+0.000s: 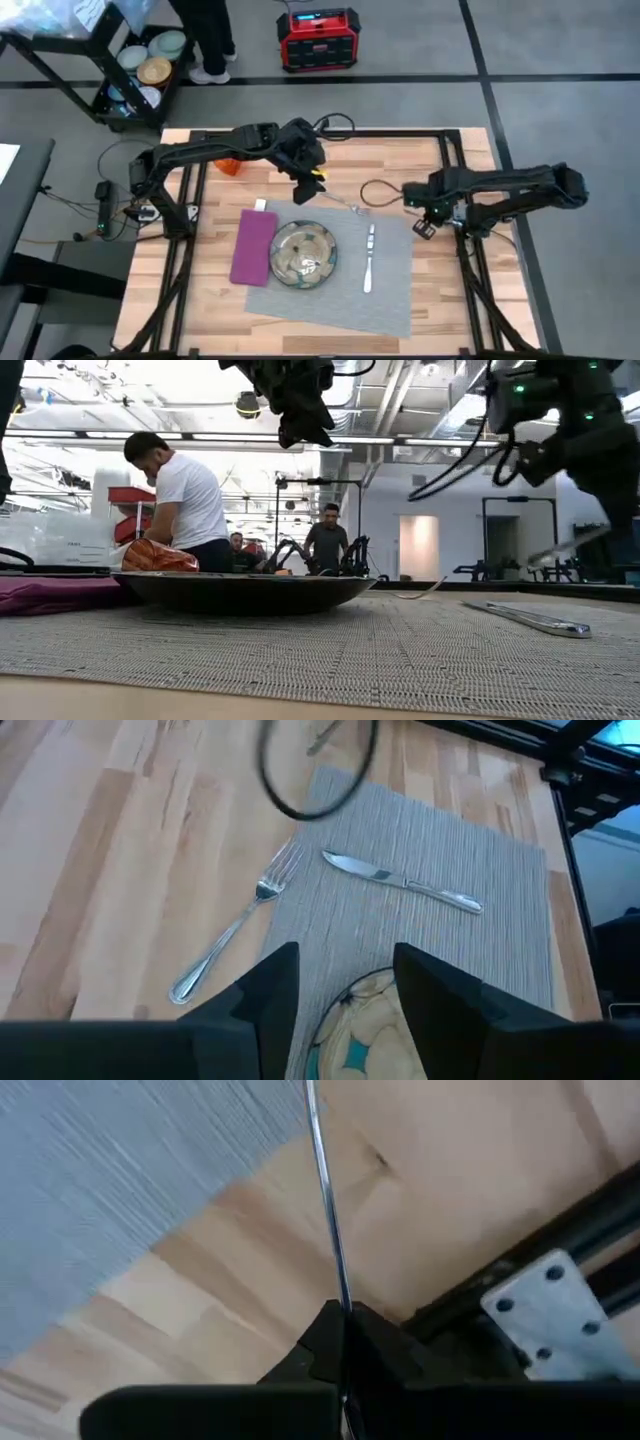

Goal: Set table place
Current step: Put the silver spoon to the right of the silver table knife on the table mat

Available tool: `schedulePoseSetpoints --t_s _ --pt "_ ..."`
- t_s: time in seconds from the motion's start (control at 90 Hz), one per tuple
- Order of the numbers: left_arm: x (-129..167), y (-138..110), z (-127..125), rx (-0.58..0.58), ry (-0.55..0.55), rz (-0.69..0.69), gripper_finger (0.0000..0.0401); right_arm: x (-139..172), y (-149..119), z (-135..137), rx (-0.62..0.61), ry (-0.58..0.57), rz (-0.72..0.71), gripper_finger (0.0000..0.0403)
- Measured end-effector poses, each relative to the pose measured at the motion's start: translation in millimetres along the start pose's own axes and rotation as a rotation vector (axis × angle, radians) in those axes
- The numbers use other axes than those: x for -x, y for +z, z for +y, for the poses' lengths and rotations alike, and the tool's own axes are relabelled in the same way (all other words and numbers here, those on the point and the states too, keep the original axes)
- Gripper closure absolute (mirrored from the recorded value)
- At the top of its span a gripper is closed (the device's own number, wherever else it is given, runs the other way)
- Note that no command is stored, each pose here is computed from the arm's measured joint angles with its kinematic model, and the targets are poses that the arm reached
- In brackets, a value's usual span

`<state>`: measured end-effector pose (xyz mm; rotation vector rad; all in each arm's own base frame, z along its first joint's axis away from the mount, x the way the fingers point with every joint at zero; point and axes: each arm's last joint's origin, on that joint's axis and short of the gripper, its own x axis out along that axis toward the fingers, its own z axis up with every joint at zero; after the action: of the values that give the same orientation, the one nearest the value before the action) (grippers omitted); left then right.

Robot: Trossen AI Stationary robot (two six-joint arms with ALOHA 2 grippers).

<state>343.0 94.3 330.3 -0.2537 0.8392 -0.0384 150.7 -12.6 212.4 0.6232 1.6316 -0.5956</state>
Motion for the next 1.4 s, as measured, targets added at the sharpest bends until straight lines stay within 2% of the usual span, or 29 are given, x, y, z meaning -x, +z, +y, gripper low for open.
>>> schedulePoseSetpoints --t_s 0.067,0.189,0.278,0.489,0.667,1.4 --pt "0 -1 0 -0.008 0.011 0.01 0.0252 -4 0 3 -0.002 0.005 -0.024 0.0402" --pt "-1 -3 2 -0.011 0.034 0.017 0.0252 -3 4 16 0.028 0.098 -0.09 0.0386" --pt "-2 -5 3 -0.001 0.037 0.036 0.0252 -3 3 24 0.066 0.138 -0.122 0.0357" --pt "-2 -5 3 0.001 0.038 0.039 0.0252 -8 -2 36 0.136 0.113 -0.101 0.0276" --pt "-2 -5 3 0.001 0.038 0.035 0.0252 -9 -4 39 0.082 0.095 -0.128 0.0226" --pt "-2 -5 3 0.017 0.038 0.034 0.0252 -7 1 46 0.069 0.148 -0.207 0.0249"
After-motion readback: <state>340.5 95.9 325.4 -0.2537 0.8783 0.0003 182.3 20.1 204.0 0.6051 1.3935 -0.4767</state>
